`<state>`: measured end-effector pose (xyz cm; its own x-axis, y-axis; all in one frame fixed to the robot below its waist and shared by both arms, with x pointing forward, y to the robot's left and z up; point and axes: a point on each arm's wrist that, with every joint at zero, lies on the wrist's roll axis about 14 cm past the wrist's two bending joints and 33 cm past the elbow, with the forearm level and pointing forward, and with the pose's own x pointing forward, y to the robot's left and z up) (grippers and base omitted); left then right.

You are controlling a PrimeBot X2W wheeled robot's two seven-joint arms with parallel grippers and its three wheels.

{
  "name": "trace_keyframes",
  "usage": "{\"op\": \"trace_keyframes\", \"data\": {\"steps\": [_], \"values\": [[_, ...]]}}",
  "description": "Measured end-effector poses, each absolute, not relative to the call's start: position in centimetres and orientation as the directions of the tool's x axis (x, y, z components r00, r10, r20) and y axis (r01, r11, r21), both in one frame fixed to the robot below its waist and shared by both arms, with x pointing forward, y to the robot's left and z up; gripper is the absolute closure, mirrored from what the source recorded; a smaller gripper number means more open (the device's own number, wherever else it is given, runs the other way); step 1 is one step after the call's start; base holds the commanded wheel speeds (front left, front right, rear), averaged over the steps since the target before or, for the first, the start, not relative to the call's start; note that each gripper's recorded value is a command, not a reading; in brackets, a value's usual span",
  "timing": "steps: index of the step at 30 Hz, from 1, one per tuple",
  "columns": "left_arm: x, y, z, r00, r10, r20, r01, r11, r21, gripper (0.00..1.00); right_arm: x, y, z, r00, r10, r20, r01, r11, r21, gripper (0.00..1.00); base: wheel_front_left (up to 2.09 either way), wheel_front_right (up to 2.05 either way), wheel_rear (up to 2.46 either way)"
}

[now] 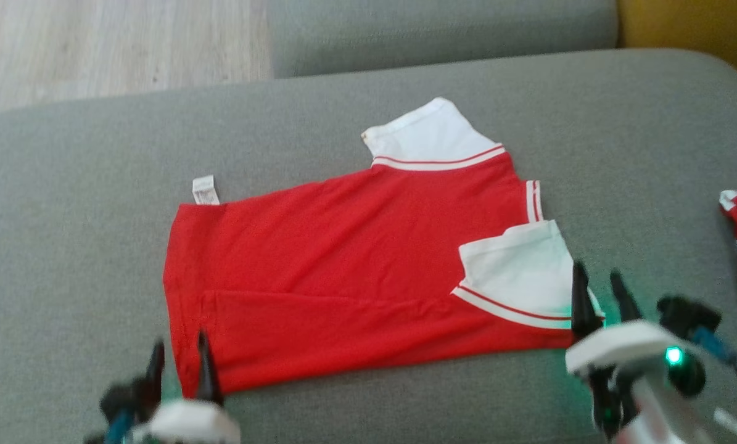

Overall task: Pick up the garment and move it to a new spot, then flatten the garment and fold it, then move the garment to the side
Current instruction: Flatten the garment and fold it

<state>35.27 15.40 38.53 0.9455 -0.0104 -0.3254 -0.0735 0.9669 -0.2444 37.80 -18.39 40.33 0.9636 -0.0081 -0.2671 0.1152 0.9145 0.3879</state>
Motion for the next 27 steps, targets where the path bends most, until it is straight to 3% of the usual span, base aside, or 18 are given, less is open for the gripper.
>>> {"op": "trace_keyframes", "data": {"steps": [5,14,20,27], "values": [[41.1,15.4,41.2,0.967,-0.079,-0.242,0.032,0.981,-0.192,0.00,41.9,-17.6,42.7,0.981,0.028,-0.194,0.042,0.937,0.346,0.00,0.00,0.00,0.00],[48.5,17.1,40.7,0.917,-0.147,-0.371,0.121,0.988,-0.093,0.00,47.2,-15.8,44.2,0.986,0.093,-0.142,-0.045,0.949,0.312,0.00,0.00,0.00,0.00],[49.2,17.1,37.2,0.841,-0.170,-0.514,0.126,0.985,-0.119,0.00,48.6,-15.4,43.2,0.980,0.113,-0.163,-0.060,0.952,0.301,0.00,0.00,0.00,0.00],[49.0,16.9,36.4,0.809,-0.205,-0.550,0.138,0.977,-0.162,0.00,49.1,-15.4,42.7,0.977,0.117,-0.180,-0.059,0.952,0.299,0.00,0.00,0.00,0.00]]}}
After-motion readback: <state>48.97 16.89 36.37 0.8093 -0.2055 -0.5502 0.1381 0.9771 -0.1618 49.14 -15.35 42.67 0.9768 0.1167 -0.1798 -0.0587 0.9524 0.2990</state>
